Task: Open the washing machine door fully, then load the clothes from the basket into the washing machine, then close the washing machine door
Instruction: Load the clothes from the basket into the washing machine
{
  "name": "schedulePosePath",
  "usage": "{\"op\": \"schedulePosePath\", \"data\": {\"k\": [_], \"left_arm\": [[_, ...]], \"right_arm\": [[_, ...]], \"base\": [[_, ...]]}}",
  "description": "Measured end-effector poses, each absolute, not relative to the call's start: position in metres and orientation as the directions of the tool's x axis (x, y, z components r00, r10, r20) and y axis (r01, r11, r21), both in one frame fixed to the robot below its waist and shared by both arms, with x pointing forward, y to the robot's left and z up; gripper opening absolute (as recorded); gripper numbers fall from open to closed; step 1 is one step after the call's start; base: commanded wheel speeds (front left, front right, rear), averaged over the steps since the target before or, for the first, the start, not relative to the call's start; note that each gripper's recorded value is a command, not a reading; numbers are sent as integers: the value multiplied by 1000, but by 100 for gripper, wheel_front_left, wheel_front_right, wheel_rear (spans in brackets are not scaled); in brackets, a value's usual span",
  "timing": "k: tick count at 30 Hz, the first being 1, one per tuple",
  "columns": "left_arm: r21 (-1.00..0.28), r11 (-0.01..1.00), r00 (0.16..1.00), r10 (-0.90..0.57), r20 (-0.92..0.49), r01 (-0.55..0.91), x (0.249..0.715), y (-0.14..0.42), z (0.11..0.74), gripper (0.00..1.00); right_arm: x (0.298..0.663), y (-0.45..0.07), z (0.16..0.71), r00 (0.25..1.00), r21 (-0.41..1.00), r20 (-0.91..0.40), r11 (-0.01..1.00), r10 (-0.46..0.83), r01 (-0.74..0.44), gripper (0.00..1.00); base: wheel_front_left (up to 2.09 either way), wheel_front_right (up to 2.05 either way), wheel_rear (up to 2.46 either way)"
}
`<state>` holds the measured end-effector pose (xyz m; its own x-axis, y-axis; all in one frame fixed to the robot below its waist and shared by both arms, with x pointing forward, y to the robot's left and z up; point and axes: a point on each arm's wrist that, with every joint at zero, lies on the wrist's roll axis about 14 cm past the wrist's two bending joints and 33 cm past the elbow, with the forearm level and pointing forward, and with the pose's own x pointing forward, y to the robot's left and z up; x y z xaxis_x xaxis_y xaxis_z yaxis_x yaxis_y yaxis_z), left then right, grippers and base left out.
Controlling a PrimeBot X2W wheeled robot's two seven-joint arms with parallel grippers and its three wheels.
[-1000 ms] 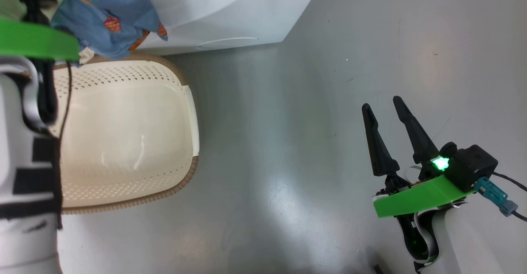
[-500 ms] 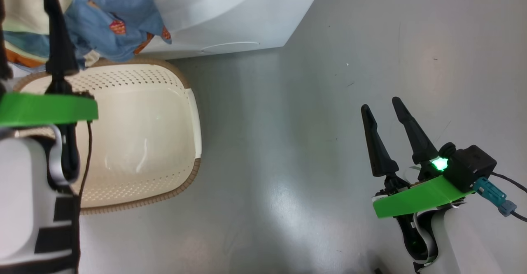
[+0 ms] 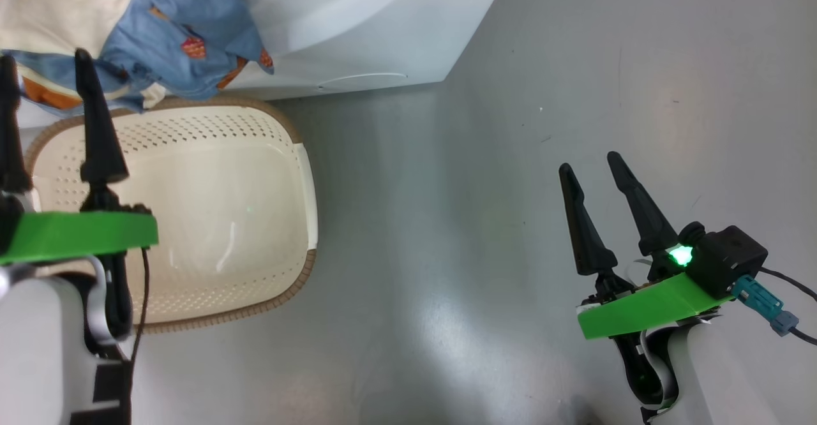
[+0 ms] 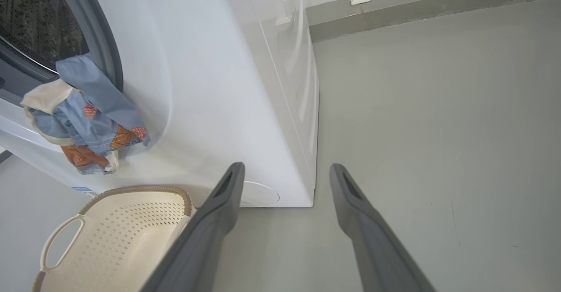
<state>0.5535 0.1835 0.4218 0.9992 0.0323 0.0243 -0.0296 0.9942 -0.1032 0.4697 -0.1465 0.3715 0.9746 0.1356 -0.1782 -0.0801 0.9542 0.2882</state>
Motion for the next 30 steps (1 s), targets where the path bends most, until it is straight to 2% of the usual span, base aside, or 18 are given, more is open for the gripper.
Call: {"op": "schedulePosePath", "data": {"k": [30], "left_arm": [[-125, 985, 991, 112, -70, -120, 496, 199, 405, 100]], "right_arm": [[469, -144, 383, 978, 287, -154, 954, 142, -93, 100]], "base": [[0, 0, 0]]}}
